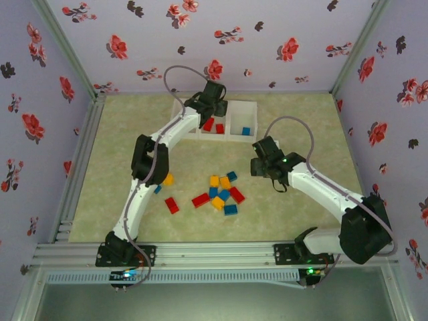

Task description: Sort the legos into containers by color

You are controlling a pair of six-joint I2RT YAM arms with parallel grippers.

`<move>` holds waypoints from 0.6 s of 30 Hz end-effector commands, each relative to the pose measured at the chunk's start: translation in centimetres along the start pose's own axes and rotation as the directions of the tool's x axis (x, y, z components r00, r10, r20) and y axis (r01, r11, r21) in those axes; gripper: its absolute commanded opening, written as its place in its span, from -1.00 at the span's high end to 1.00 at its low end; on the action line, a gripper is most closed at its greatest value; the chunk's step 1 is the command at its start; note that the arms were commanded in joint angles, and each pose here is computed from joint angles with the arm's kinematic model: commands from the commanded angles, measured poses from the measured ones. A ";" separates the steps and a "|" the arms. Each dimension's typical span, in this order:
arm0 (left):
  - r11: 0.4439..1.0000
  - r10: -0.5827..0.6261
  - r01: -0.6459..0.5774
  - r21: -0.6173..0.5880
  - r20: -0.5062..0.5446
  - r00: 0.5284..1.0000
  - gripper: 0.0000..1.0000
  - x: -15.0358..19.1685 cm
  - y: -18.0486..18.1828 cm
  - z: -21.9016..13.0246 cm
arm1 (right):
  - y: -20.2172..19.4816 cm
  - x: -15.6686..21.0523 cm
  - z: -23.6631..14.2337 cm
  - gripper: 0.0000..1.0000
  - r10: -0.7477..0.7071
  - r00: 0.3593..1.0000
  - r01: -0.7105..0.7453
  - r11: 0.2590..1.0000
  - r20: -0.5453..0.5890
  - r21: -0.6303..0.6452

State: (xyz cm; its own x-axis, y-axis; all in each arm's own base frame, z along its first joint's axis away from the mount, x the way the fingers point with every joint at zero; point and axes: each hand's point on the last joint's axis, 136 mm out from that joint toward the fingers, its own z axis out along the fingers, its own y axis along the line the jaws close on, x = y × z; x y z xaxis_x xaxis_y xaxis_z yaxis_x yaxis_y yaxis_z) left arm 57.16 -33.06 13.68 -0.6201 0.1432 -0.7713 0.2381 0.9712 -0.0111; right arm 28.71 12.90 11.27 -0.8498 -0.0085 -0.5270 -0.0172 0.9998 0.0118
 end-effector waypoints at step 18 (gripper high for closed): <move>0.998 0.040 -0.043 0.049 0.059 0.997 -0.68 -3.6 -0.7 -3.7 | -1.2 1.3 -0.5 -0.40 0.023 1.000 -0.023 1.000 -0.012 0.020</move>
State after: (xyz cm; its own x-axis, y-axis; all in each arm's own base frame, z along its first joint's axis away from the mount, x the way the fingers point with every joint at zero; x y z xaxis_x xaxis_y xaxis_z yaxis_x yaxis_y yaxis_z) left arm 57.58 -33.31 12.49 -0.6325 0.1714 -0.7554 0.2672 0.9636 -0.0051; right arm 27.75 12.08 11.13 -0.8534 -0.0119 -0.5212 -0.0121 0.9999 -0.0030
